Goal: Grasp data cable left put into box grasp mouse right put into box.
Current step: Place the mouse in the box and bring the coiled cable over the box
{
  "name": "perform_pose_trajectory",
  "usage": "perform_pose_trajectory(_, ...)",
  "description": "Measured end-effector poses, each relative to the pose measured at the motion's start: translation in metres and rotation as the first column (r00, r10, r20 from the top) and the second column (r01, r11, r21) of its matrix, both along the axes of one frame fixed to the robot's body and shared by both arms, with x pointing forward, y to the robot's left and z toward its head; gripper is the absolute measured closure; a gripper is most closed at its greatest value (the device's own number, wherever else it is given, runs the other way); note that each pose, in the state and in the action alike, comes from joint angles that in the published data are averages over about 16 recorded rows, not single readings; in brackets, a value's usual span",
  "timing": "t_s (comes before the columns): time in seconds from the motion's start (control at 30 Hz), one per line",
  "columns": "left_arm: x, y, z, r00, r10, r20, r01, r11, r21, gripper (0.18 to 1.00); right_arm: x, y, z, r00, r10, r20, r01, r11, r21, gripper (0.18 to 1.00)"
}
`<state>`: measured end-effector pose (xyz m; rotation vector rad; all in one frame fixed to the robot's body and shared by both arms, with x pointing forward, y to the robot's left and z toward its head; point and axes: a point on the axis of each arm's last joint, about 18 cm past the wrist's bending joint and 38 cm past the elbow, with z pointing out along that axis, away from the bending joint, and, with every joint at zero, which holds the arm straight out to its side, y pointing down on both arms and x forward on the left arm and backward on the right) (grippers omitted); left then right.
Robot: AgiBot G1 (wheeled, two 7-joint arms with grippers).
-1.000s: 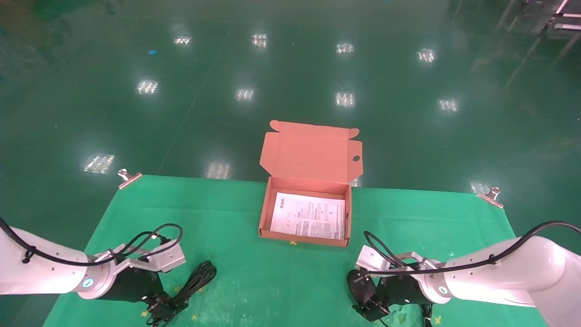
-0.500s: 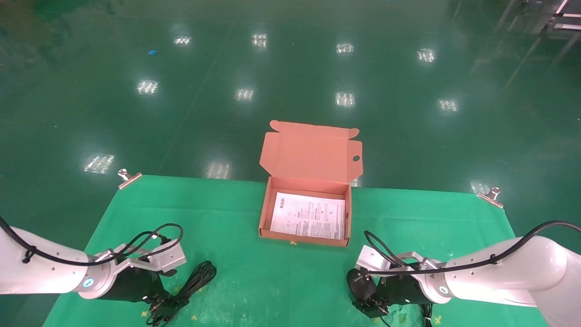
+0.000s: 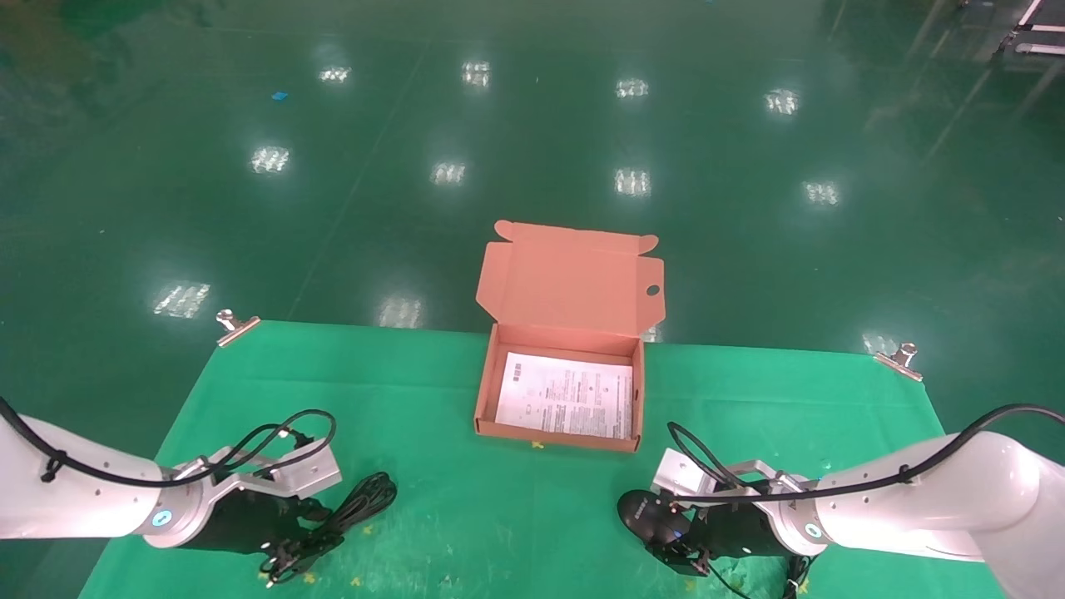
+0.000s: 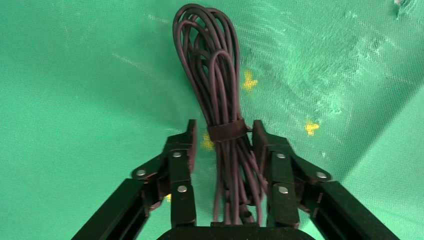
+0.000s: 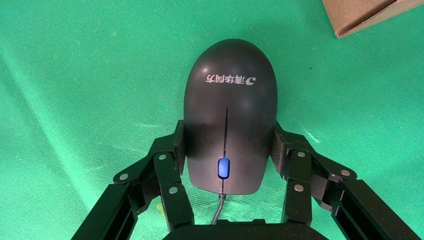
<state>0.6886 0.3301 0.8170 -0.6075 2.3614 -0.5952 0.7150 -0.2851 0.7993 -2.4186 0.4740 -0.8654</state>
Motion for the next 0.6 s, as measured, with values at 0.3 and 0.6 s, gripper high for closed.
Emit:
perform_pose_trajectory(0.3,-0.012,0.015,0.009,1.000,-0.026,-0.001,0.026,0.999,0.037,0.830,-0.004,-0.013,0.007,1.000,-0.016,0.000,0.016,1.000,0.005,0.603)
perform_pose_trajectory(0.6,-0.040,0.050,0.059,0.984,-0.127,0.127,0.095,0.968,0.233,0.914,-0.020,-0.055,0.063,0.992,-0.095,0.088,0.091,0.995,0.049,0.603)
